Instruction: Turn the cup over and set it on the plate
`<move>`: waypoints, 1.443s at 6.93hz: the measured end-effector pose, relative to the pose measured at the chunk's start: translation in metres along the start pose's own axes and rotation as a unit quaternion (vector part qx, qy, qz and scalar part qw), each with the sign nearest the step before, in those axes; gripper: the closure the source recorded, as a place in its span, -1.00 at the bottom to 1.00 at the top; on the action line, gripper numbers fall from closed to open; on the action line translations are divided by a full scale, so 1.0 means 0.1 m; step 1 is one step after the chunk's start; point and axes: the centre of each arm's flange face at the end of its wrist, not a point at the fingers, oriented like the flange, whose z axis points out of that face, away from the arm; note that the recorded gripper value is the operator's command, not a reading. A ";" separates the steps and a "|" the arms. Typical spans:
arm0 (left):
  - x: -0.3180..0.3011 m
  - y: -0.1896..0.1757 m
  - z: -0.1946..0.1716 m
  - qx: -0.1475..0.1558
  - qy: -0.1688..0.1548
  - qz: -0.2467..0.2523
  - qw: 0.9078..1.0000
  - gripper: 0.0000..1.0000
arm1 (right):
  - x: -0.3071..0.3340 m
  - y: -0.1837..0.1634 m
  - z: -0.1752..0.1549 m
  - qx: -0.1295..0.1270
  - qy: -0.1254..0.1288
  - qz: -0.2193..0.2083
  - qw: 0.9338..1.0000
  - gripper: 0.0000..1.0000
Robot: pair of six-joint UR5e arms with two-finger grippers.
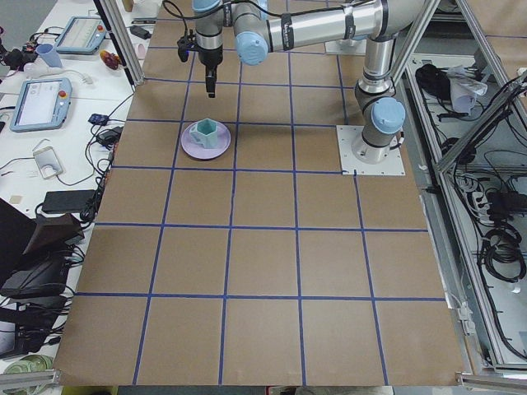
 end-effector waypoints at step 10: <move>0.42 0.50 -0.30 -0.044 0.018 -0.013 0.999 -1.00 | 0.00 0.00 0.00 0.000 0.000 0.000 1.000 -1.00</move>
